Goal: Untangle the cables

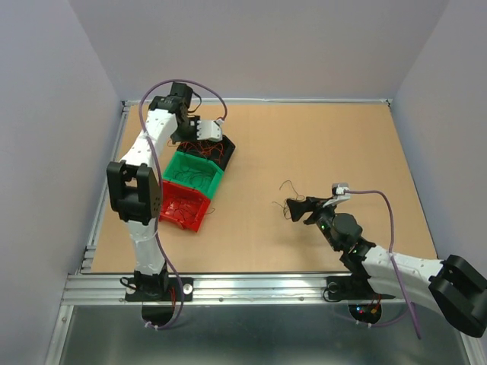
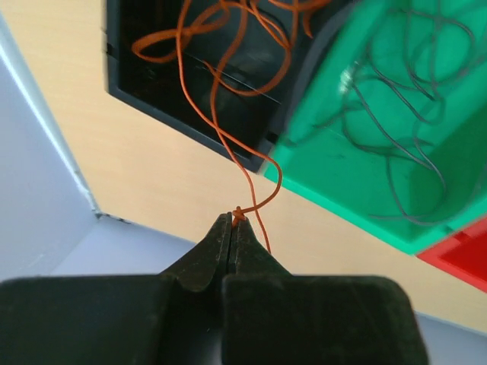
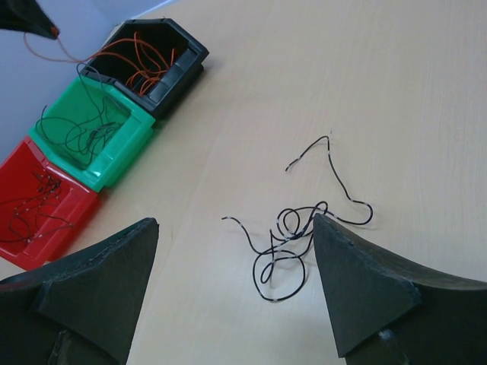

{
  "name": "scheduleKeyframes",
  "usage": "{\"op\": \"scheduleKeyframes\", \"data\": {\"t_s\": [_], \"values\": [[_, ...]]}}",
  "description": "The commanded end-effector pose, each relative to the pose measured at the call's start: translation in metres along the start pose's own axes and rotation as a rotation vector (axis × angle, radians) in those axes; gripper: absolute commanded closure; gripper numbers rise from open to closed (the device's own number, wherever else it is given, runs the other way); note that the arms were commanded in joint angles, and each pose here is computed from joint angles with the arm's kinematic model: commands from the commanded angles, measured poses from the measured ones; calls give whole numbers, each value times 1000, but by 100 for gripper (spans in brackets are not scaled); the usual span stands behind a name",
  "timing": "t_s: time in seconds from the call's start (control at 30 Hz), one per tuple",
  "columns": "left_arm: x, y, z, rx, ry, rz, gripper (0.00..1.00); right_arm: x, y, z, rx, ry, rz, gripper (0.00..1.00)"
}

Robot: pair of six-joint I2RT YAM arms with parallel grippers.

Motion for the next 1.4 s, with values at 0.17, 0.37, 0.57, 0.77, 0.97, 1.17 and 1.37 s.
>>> {"op": "scheduleKeyframes", "data": {"t_s": [0.17, 0.37, 0.57, 0.77, 0.97, 1.17, 1.37], "values": [[67, 9, -74, -14, -2, -39, 100, 0, 2, 0, 17, -2, -6, 13], [62, -22, -156, -168, 25, 1, 100, 0, 2, 3, 29, -6, -10, 13], [81, 5, -87, 48, -212, -7, 79, 0, 0, -5, -43, 34, -13, 12], [102, 26, 16, 214, -437, 26, 54, -18, -18, -16, -309, 260, 65, 5], [105, 24, 68, 323, -536, 105, 47, -27, -13, -39, -376, 349, 140, 0], [103, 10, 121, 493, -719, 316, 23, -54, -18, -72, -524, 486, 268, 0], [68, -36, 180, 732, -1012, 608, 9, -91, -28, -66, -632, 696, 358, 88]]}}
Point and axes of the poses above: each gripper's point midway between its finger pads, its own z axis back along the fingers, its own y axis along the line the jaws close on, x = y × z, the point moved 6 cm from there along z, back along the fingers, and after that the axes turned 7 degrees about z, right-handed, at the moved point
